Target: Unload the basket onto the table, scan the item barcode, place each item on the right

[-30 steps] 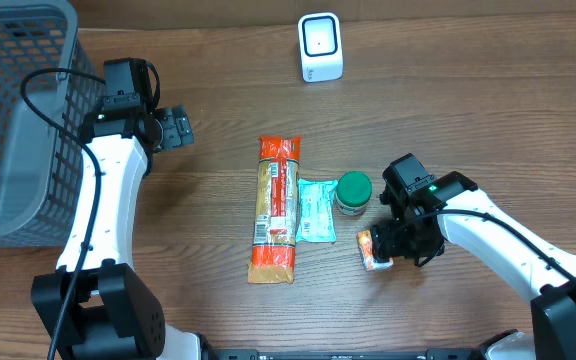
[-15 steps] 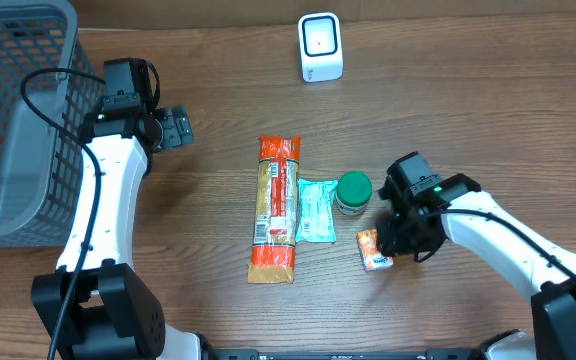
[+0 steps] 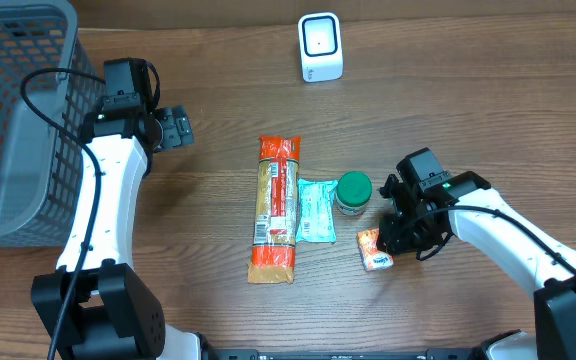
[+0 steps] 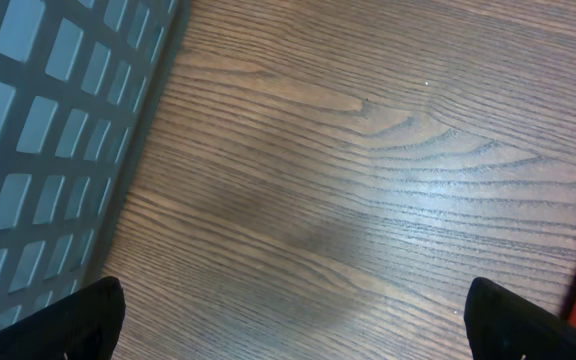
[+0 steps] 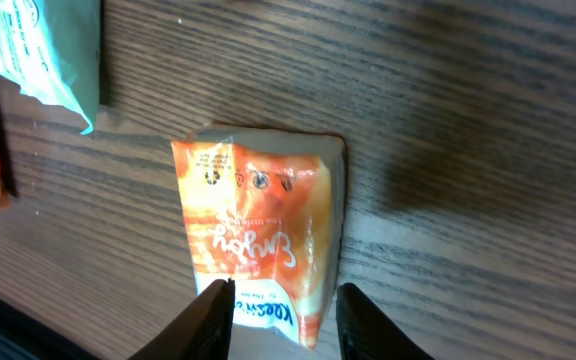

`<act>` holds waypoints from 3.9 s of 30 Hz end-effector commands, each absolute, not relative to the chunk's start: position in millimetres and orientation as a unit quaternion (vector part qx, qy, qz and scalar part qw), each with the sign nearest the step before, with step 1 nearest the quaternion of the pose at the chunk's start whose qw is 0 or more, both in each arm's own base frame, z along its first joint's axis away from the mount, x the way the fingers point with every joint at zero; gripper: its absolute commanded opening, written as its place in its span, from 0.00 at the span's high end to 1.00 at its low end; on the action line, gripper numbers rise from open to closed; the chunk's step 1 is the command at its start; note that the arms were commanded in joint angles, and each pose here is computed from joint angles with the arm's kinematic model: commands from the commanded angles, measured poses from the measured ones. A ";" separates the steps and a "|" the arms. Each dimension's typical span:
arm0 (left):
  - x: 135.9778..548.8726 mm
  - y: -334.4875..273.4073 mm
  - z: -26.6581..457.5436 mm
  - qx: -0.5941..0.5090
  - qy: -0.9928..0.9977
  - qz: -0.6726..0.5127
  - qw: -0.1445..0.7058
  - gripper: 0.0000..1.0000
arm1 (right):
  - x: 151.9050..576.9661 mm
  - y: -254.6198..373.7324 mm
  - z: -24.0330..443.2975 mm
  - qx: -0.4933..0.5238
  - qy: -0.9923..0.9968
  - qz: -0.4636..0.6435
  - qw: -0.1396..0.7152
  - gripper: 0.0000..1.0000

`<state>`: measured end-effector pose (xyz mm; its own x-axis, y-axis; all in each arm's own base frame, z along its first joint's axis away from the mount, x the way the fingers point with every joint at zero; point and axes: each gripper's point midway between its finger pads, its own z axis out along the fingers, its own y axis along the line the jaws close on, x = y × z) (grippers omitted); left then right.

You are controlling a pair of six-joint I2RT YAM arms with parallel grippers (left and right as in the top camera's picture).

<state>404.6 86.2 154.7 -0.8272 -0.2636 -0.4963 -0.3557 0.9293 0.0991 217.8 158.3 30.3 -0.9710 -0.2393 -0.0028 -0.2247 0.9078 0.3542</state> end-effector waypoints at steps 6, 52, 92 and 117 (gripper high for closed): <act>408.0 86.8 160.2 -0.164 0.949 0.096 0.252 0.00 | 215.8 159.9 8.3 0.127 -0.973 -0.194 -0.006 0.64; 408.0 86.8 160.1 -0.164 0.949 0.096 0.252 0.00 | 221.4 256.2 172.9 0.197 -0.837 -0.511 0.006 0.96; 408.1 86.8 160.3 -0.164 0.949 0.096 0.252 0.00 | 254.1 294.0 312.4 0.191 -0.686 -0.701 0.022 0.96; 408.1 86.8 160.3 -0.164 0.949 0.096 0.252 0.00 | 240.8 275.3 373.2 0.174 -0.677 -0.715 -0.008 0.96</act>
<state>404.6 86.2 154.6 -0.8273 -0.2637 -0.4960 -0.3556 0.9293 0.0992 242.2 281.8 355.7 -0.9436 -0.2501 -0.2171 -0.2057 -0.0713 0.9760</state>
